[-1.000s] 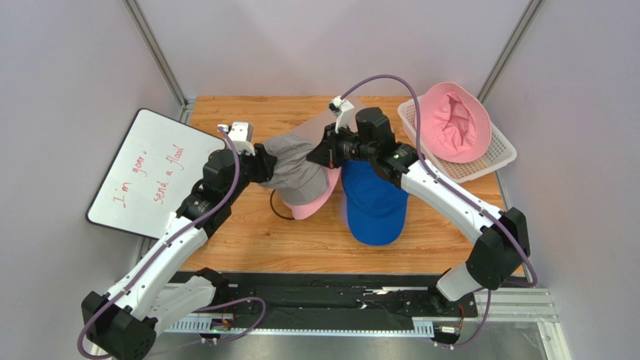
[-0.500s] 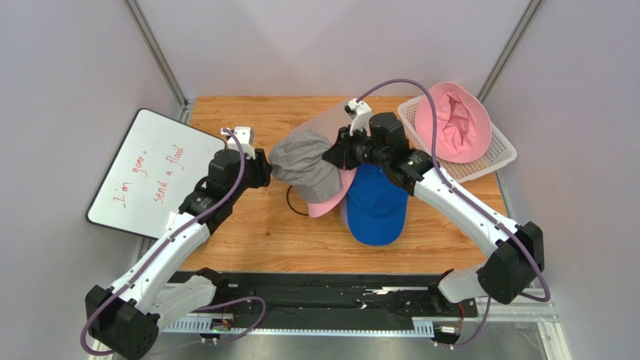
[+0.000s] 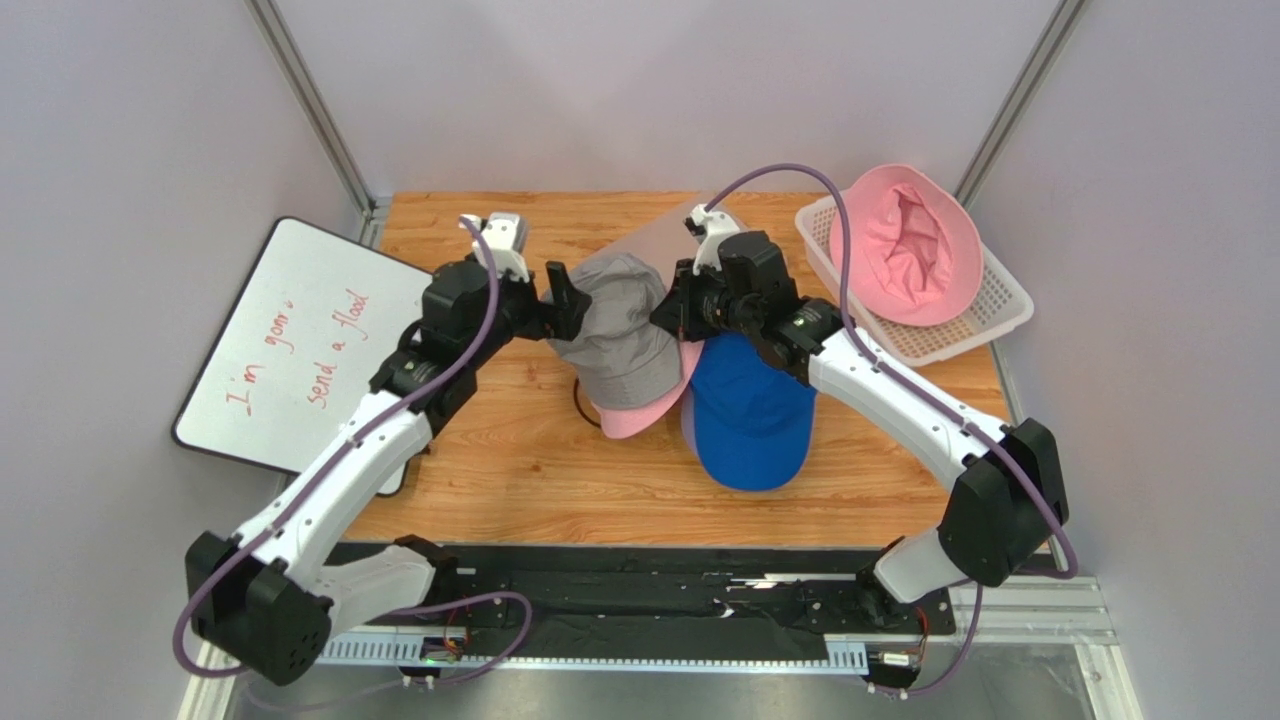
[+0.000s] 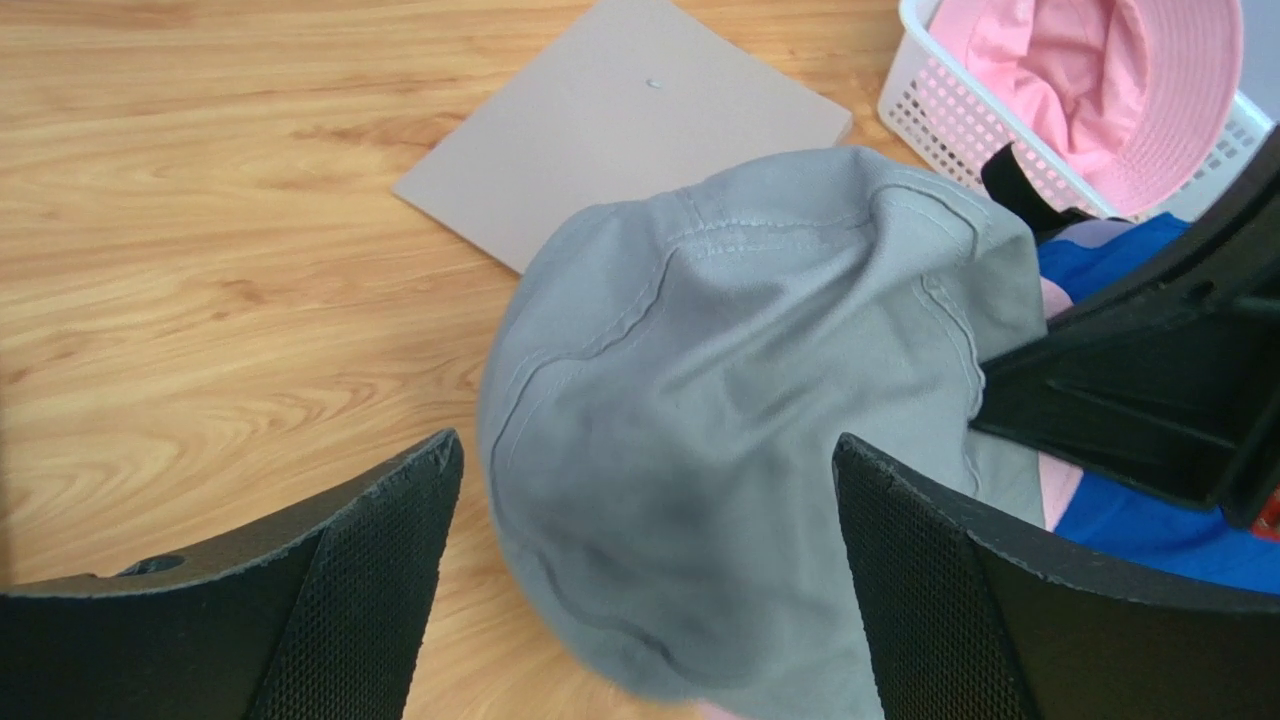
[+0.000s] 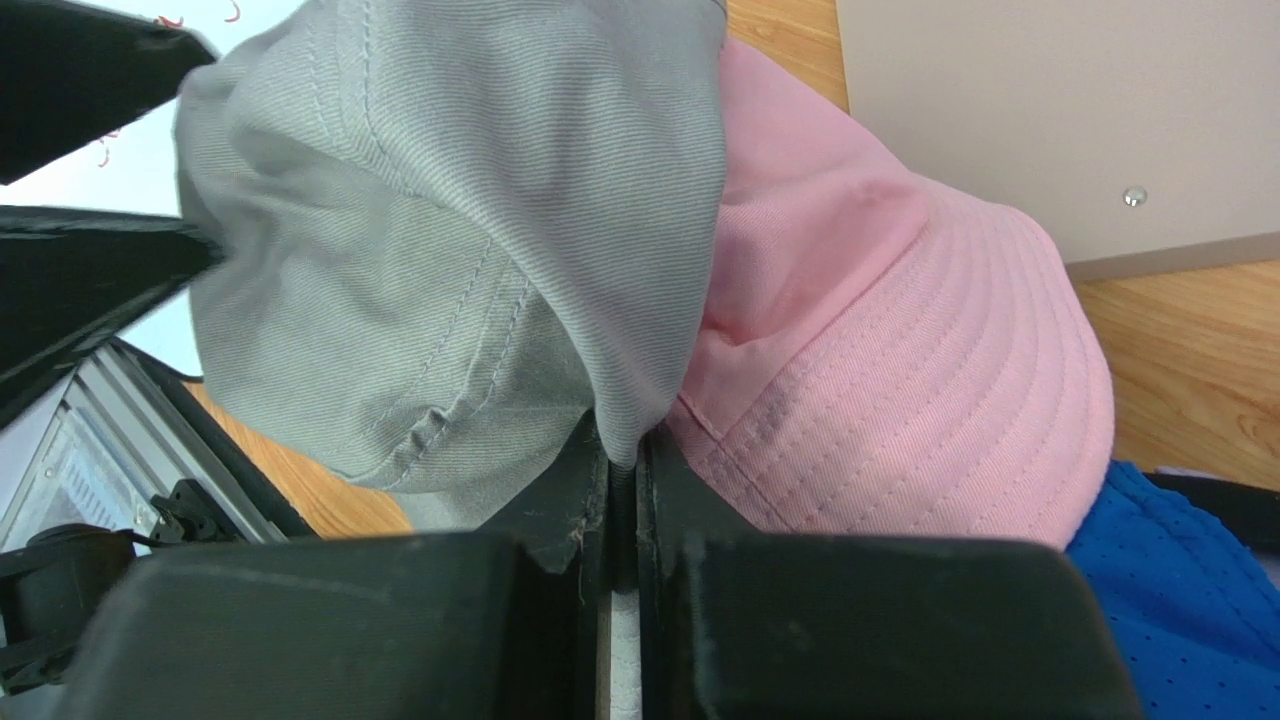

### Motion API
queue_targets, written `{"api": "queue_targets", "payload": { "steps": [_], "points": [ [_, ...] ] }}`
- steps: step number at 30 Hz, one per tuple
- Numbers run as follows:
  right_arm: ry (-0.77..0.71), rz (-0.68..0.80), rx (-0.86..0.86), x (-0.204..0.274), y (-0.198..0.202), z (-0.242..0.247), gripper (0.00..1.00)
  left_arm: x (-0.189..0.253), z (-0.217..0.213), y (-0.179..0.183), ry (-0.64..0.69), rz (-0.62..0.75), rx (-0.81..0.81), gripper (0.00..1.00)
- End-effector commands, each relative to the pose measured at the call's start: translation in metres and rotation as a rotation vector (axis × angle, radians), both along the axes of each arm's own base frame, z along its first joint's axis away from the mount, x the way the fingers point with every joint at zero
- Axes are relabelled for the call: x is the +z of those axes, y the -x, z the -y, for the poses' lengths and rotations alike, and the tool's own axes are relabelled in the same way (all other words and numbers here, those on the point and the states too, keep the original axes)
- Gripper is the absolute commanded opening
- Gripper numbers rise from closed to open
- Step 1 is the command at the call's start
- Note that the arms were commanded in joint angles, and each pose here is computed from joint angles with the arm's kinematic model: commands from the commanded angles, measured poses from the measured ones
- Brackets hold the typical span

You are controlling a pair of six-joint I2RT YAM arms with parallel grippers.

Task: Stack the hats
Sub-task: Adjust the hat on the hat stand.

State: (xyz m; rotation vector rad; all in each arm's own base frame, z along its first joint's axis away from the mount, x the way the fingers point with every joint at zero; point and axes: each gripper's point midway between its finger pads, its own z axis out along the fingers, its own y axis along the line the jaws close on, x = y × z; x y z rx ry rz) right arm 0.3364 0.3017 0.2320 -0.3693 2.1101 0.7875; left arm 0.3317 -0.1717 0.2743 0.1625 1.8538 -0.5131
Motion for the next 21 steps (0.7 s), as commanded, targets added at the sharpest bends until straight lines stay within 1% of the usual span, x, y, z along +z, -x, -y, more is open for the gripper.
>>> {"api": "queue_targets", "payload": {
  "steps": [1, 5, 9, 11, 13, 14, 17, 21],
  "points": [
    [0.07, -0.084, -0.052, -0.04, -0.003, 0.008, 0.03, 0.013, 0.026, -0.023, 0.061, 0.036, -0.075, 0.97],
    [0.041, -0.122, -0.01, -0.051, 0.0, -0.008, 0.02, -0.009, 0.035, -0.036, 0.034, -0.032, -0.089, 0.97],
    [0.013, -0.134, 0.039, -0.052, 0.001, -0.031, 0.02, -0.018, 0.035, -0.035, 0.034, -0.043, -0.084, 0.94],
    [0.011, -0.153, 0.067, -0.057, 0.006, -0.044, 0.02, -0.017, 0.021, -0.036, -0.002, -0.038, -0.022, 0.93],
    [-0.008, -0.141, 0.09, -0.051, 0.007, -0.057, 0.02, -0.021, 0.005, -0.033, -0.049, -0.046, 0.041, 0.93],
    [-0.01, -0.141, 0.107, -0.051, 0.012, -0.065, 0.02, -0.015, -0.001, -0.031, -0.069, -0.026, 0.055, 0.93],
    [-0.024, -0.131, 0.135, -0.044, 0.018, -0.081, 0.03, -0.02, -0.014, -0.027, -0.114, -0.029, 0.092, 0.93],
    [-0.017, -0.129, 0.134, -0.04, 0.024, -0.079, 0.04, -0.037, -0.035, -0.03, -0.201, -0.077, 0.172, 0.93]
  ]
}}
